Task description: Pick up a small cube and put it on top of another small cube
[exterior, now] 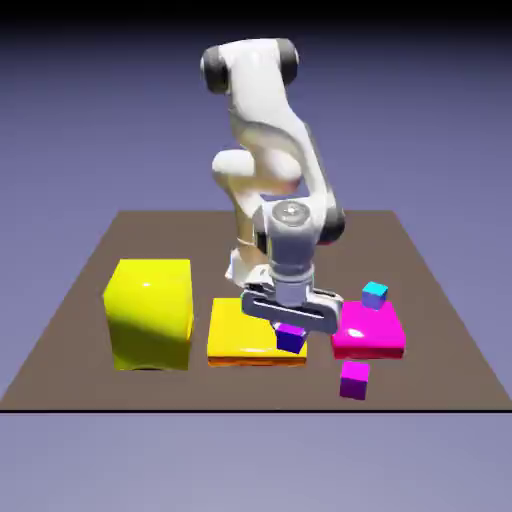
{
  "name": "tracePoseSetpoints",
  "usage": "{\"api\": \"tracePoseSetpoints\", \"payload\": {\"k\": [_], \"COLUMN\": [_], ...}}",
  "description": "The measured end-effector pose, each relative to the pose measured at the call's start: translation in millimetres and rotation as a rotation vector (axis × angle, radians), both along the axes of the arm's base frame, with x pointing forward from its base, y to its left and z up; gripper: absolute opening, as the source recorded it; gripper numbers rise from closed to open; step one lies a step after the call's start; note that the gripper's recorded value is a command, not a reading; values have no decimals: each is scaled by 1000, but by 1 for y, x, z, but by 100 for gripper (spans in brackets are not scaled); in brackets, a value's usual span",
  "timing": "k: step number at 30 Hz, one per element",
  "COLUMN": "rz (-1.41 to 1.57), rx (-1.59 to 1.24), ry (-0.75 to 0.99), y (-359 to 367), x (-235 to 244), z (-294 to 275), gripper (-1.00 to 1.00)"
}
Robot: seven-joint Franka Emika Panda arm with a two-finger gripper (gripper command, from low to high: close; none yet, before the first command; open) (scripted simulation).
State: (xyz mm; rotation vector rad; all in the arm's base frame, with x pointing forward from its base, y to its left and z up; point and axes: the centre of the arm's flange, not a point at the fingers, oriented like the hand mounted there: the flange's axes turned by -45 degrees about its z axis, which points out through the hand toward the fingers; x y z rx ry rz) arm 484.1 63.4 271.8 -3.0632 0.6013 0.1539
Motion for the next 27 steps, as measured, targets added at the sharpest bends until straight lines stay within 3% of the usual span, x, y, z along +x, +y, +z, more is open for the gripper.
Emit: {"api": "tracePoseSetpoints", "payload": {"k": [12,27], "rz": [-27,-149], "rx": [-7,-6], "ry": [22,-23], "y": [-22,-71], "x": [-96,-212], "z": [42,32], "gripper": [-100,-100]}}
